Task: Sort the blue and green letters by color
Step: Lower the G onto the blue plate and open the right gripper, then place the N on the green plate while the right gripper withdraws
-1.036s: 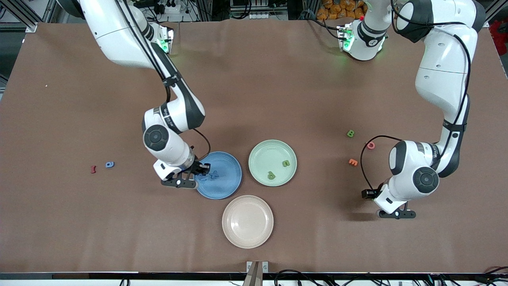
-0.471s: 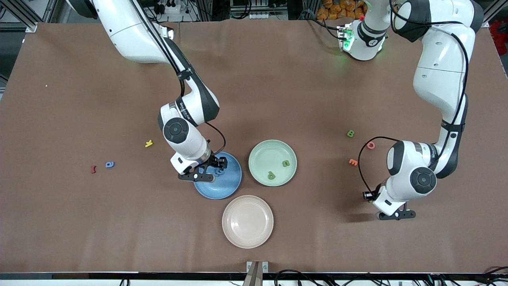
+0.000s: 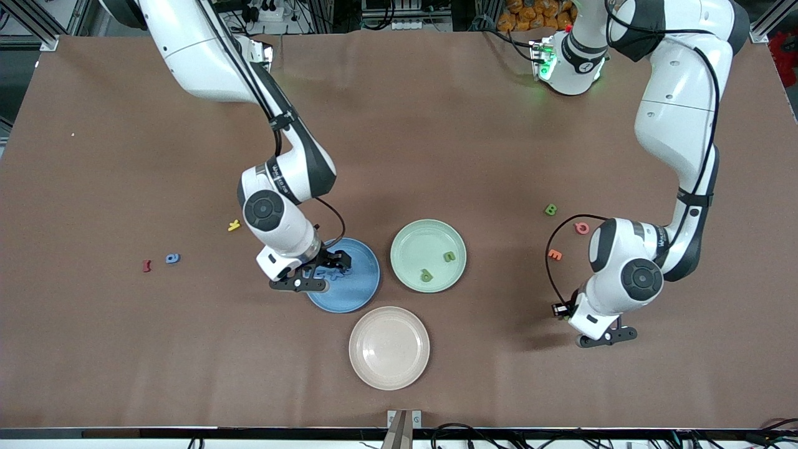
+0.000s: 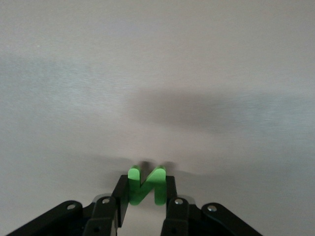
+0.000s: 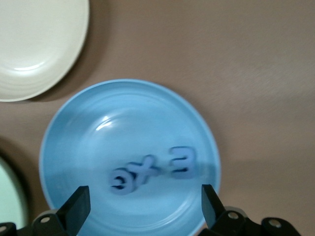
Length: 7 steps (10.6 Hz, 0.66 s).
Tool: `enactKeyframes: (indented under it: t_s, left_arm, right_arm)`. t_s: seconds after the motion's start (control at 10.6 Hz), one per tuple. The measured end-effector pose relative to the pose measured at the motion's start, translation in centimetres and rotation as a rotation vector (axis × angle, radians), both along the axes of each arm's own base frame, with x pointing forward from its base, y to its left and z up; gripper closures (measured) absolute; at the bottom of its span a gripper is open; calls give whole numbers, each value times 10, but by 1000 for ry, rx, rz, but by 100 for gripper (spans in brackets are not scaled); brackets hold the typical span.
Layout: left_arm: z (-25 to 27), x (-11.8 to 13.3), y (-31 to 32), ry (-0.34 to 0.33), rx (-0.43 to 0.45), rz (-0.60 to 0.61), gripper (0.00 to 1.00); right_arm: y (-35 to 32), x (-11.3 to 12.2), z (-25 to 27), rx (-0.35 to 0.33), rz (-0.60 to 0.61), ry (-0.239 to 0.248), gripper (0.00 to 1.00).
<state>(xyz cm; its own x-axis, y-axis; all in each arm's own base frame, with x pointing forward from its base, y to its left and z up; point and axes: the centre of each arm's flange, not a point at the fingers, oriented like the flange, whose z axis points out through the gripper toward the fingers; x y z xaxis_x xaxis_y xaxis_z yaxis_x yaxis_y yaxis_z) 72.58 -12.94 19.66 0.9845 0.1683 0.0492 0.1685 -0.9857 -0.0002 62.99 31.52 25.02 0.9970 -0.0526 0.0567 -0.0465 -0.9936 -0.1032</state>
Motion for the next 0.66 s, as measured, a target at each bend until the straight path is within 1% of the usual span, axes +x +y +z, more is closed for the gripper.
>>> enactKeyframes:
  t_s: [0.09,0.38,0.47,0.66]
  left_arm:
    - [8,0,-10,-10,-3,24,67]
    - [22,-7,-40,-6,-5,97,67]
    - [24,-11,-53,8,-1,116,67]
    - [34,-27,-92,38,11,157,67]
  right_arm:
    - [-16,6,-1,-10,15,12,0]
    - [-93,30,3,-40,79,87,0]
    - [-118,37,7,-56,97,100,0]
    - [-167,46,15,-95,132,110,0]
